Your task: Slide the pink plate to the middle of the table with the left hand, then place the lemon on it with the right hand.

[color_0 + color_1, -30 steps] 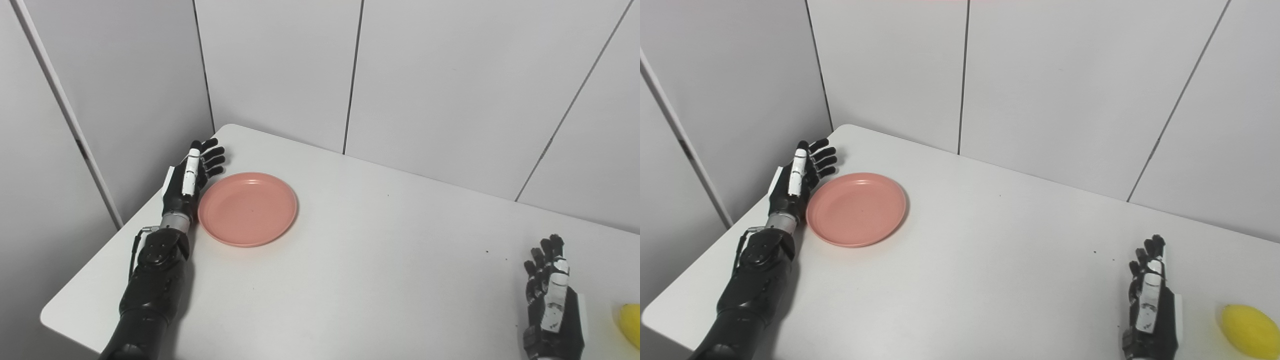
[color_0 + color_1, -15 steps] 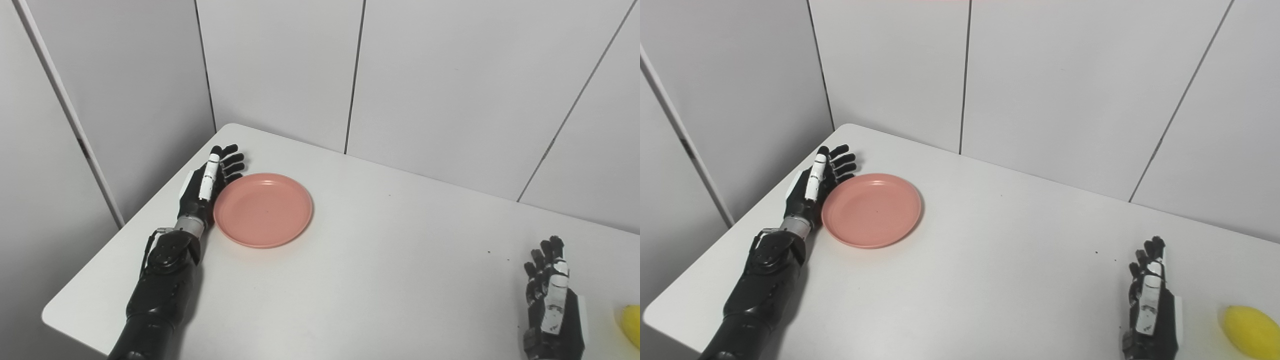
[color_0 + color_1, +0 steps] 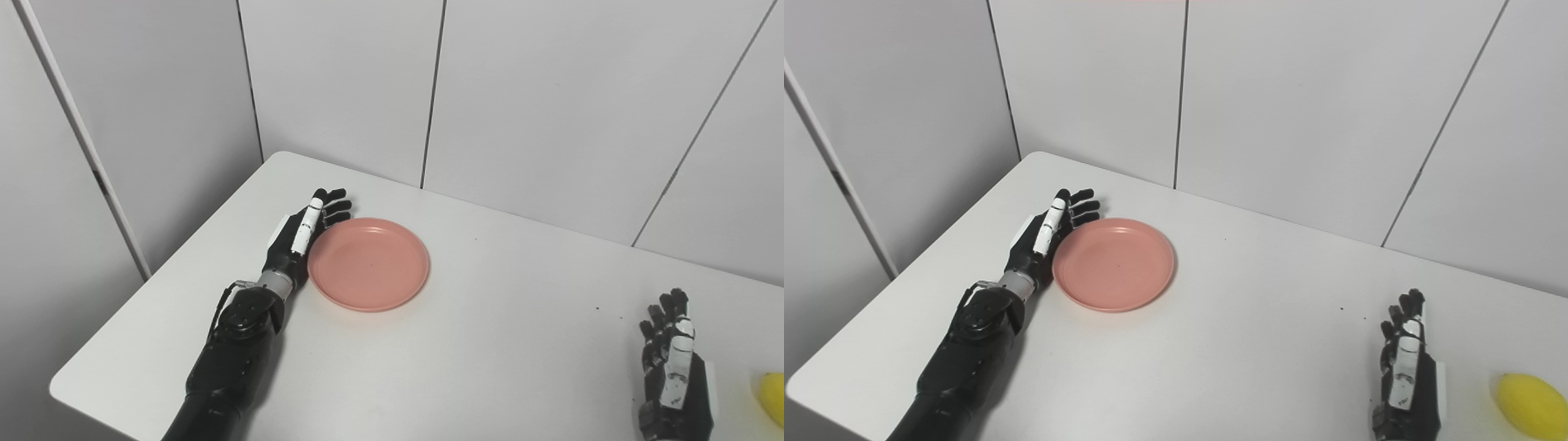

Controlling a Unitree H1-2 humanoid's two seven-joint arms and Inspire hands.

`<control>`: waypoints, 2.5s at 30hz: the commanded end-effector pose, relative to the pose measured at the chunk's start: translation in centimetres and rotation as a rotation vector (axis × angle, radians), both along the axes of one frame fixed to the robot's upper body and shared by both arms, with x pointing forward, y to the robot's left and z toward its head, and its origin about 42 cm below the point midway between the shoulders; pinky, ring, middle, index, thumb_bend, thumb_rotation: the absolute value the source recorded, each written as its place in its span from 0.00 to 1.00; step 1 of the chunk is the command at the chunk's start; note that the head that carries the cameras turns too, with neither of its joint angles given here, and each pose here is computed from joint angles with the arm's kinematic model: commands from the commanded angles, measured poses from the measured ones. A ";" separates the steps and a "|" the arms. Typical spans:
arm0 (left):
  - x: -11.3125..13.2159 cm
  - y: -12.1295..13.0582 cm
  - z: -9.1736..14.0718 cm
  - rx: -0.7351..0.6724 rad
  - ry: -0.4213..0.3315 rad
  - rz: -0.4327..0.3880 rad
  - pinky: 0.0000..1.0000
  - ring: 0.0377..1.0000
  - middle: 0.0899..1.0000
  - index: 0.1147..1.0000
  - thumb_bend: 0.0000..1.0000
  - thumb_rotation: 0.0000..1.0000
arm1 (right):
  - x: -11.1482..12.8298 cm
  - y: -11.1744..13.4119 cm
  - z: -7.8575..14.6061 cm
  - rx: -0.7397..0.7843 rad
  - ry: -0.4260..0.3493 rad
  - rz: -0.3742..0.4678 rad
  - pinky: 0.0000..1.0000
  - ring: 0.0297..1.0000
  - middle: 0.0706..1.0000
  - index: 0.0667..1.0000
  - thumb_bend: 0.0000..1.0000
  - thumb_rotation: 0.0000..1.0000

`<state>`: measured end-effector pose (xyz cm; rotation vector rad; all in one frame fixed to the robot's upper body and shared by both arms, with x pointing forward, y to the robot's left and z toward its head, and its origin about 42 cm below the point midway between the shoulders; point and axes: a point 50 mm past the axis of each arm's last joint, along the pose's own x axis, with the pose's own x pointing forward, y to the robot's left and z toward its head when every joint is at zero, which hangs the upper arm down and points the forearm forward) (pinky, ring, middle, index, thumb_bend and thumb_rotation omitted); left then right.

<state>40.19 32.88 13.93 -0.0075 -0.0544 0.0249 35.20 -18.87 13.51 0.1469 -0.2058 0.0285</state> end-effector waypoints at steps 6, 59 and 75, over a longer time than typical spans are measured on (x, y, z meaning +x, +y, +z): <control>1.3 -3.9 1.2 0.021 -0.040 -0.100 0.82 0.82 0.81 0.78 0.53 1.00 | 0.4 0.6 1.7 0.013 -0.085 0.010 1.00 1.00 1.00 1.00 0.67 1.00; -1.9 -14.4 1.9 -0.129 0.002 -0.196 0.87 0.86 0.85 0.82 0.49 1.00 | 0.2 6.5 5.3 -0.047 -0.029 0.121 1.00 1.00 1.00 1.00 0.73 1.00; -2.5 -16.8 2.0 -0.085 0.002 -0.160 0.86 0.87 0.86 0.83 0.48 1.00 | 0.2 6.0 5.6 -0.057 -0.027 0.119 1.00 1.00 1.00 1.00 0.75 1.00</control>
